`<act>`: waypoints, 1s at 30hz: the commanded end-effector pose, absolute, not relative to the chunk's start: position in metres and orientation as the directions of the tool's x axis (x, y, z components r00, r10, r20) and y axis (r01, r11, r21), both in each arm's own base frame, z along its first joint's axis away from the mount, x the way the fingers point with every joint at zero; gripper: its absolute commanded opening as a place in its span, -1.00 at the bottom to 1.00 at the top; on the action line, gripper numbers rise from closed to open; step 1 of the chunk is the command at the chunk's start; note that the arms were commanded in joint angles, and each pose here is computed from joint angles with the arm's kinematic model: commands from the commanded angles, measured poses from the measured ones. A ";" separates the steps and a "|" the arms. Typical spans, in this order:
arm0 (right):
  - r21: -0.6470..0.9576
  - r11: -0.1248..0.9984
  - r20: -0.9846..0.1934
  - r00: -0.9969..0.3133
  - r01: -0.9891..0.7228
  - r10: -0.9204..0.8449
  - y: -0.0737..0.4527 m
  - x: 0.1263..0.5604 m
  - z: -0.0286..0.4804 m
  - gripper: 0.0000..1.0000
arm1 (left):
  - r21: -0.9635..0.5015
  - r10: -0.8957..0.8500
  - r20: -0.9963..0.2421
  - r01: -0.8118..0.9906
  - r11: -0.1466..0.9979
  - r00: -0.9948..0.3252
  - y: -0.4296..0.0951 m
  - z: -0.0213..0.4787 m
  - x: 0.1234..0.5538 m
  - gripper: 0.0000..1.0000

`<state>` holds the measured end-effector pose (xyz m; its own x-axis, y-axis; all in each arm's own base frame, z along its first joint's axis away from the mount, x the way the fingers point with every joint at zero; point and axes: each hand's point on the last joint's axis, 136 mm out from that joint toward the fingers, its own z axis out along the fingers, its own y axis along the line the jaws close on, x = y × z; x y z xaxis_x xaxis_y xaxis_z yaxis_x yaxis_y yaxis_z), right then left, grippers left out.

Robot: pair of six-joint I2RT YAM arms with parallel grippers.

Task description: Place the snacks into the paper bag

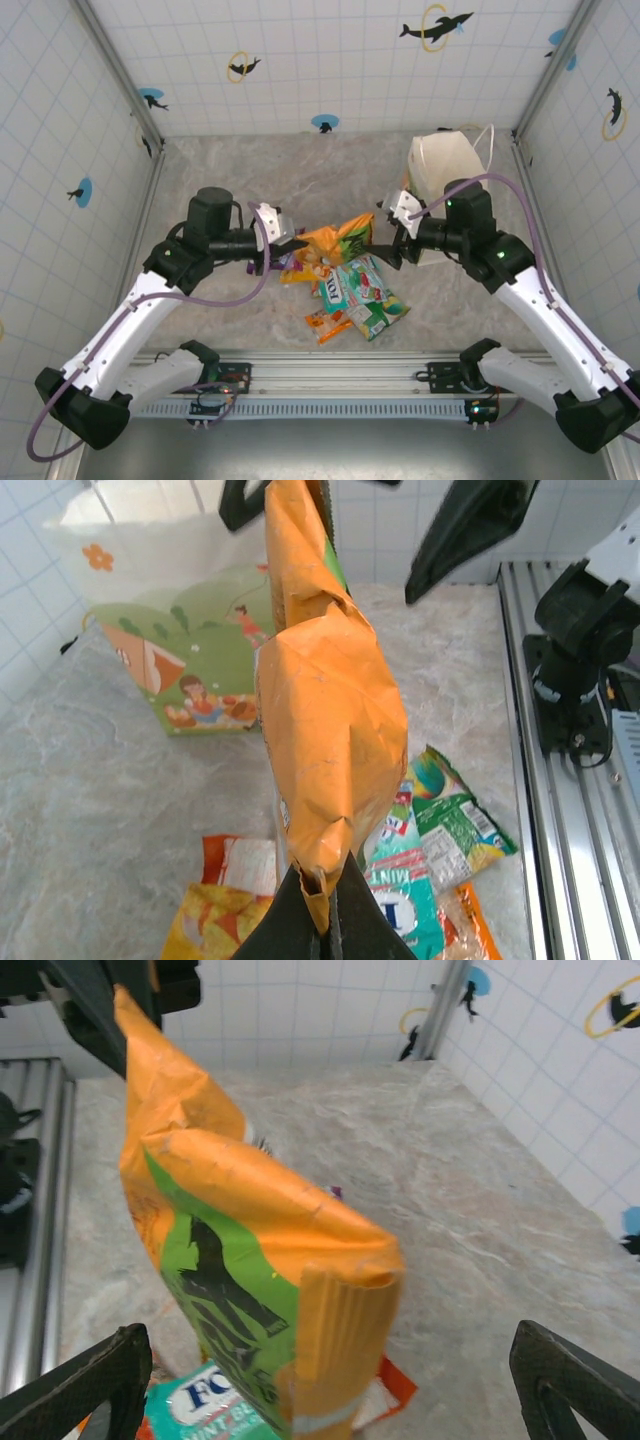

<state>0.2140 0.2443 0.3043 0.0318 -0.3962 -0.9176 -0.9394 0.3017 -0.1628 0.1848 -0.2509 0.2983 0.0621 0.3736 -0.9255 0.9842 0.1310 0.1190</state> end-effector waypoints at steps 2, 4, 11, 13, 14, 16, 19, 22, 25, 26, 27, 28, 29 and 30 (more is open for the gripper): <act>-0.095 0.240 -0.955 0.020 -0.966 -0.297 0.255 0.202 0.302 0.84 | 0.136 0.238 -0.963 0.990 0.043 0.122 -0.263 0.329 0.172 -1.00; -0.087 0.225 -0.965 0.027 -0.971 -0.259 0.258 0.200 0.303 0.79 | 0.133 0.206 -0.971 0.991 0.023 0.126 -0.265 0.336 0.170 -1.00; -0.039 0.140 -0.981 0.011 -0.989 -0.191 0.268 0.191 0.303 0.42 | 0.121 0.209 -0.972 0.992 0.033 0.112 -0.267 0.333 0.174 -1.00; -0.039 0.136 -0.982 0.012 -0.990 -0.189 0.268 0.190 0.302 0.30 | 0.129 0.211 -0.971 0.990 0.053 0.115 -0.267 0.333 0.178 -1.00; -0.039 0.137 -0.982 0.012 -0.990 -0.189 0.268 0.190 0.302 0.24 | 0.130 0.210 -0.971 0.989 0.066 0.113 -0.267 0.334 0.180 -1.00; -0.046 0.146 -0.982 0.018 -0.988 -0.186 0.266 0.191 0.301 0.15 | 0.113 0.219 -0.971 0.990 0.087 0.092 -0.267 0.325 0.184 -1.00; -0.047 0.165 -0.984 0.017 -0.985 -0.180 0.263 0.192 0.302 -0.11 | 0.119 0.222 -0.971 0.986 0.116 0.091 -0.266 0.325 0.189 -1.00; -0.054 0.191 -0.984 0.020 -0.980 -0.177 0.260 0.194 0.303 -0.45 | 0.113 0.210 -0.974 0.983 0.147 0.080 -0.267 0.328 0.196 -1.00; -0.071 0.221 -0.984 0.033 -0.973 -0.174 0.255 0.197 0.306 -0.67 | 0.100 0.203 -0.977 0.979 0.178 0.063 -0.267 0.329 0.202 -0.98; -0.075 0.233 -0.985 0.036 -0.970 -0.170 0.253 0.198 0.307 -0.68 | 0.100 0.202 -0.978 0.975 0.199 0.059 -0.266 0.330 0.206 -0.87; -0.082 0.247 -0.985 0.042 -0.966 -0.166 0.251 0.199 0.309 -0.69 | 0.094 0.204 -0.978 0.969 0.227 0.047 -0.266 0.328 0.211 -0.68; -0.088 0.262 -0.985 0.046 -0.961 -0.164 0.249 0.201 0.311 -0.69 | 0.087 0.200 -0.979 0.962 0.261 0.034 -0.264 0.329 0.216 -0.47; -0.098 0.285 -0.986 0.054 -0.954 -0.160 0.246 0.204 0.315 -0.69 | 0.070 0.192 -0.981 0.948 0.310 0.010 -0.262 0.330 0.224 -0.28; -0.111 0.315 -0.986 0.064 -0.942 -0.156 0.242 0.207 0.319 -0.68 | 0.047 0.178 -0.984 0.929 0.366 -0.020 -0.260 0.331 0.234 -0.08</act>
<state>0.1995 0.2511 0.3054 0.0142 -0.1854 -0.9826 -0.9683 0.2427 -0.0598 0.2109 -0.2648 0.3247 0.0321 0.2197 -0.9750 0.9689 0.2327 0.0843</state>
